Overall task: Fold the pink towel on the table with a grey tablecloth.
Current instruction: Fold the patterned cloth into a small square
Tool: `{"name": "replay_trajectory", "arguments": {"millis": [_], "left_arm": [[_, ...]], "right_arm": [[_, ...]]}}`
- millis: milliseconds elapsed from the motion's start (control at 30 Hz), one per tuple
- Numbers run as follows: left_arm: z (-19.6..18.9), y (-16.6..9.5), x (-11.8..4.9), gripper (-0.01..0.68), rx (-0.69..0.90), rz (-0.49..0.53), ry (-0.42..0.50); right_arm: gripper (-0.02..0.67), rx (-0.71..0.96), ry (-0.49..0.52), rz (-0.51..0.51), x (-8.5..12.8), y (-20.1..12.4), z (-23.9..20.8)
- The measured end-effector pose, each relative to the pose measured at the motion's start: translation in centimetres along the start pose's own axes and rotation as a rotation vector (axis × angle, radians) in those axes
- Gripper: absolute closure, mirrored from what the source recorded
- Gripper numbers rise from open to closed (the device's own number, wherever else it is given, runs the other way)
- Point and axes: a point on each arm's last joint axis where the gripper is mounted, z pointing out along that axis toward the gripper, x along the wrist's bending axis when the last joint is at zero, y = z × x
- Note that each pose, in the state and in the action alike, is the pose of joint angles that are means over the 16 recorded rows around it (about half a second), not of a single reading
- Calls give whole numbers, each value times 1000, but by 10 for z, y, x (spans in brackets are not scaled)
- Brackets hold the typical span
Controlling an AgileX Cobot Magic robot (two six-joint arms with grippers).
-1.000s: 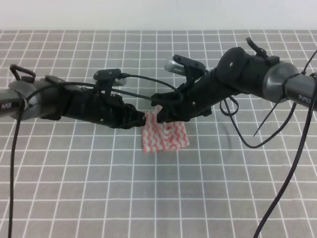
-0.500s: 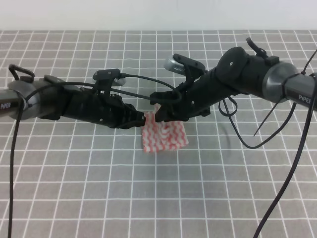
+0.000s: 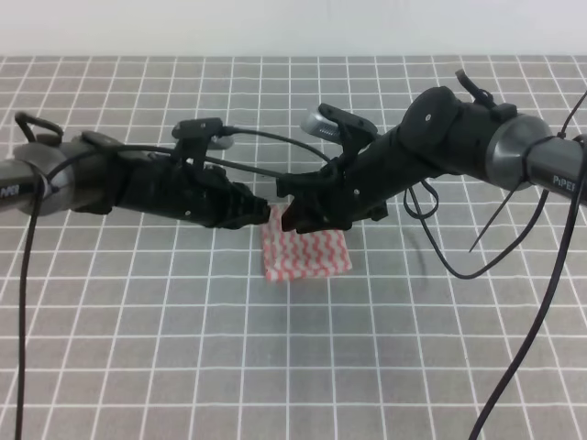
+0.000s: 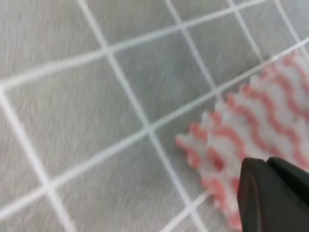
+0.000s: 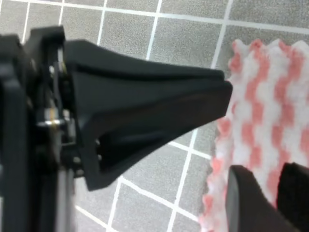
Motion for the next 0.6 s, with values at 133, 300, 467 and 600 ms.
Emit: {"name": "replay_trajectory", "arguments": {"millis": [133, 300, 467, 600], "left_arm": [[-3, 6, -4, 673, -10, 14, -12], [-4, 11, -12, 673, -11, 29, -41], [-2, 11, -21, 673, -3, 39, -64], [1, 10, -25, 673, 6, 46, -72]], "right_arm": [[635, 10, -9, -10, -3, 1, -3], [637, 24, -31, -23, -10, 4, -8], [639, 48, -63, -37, -20, 6, -14], [642, 61, -95, -39, -29, 8, -18]]}}
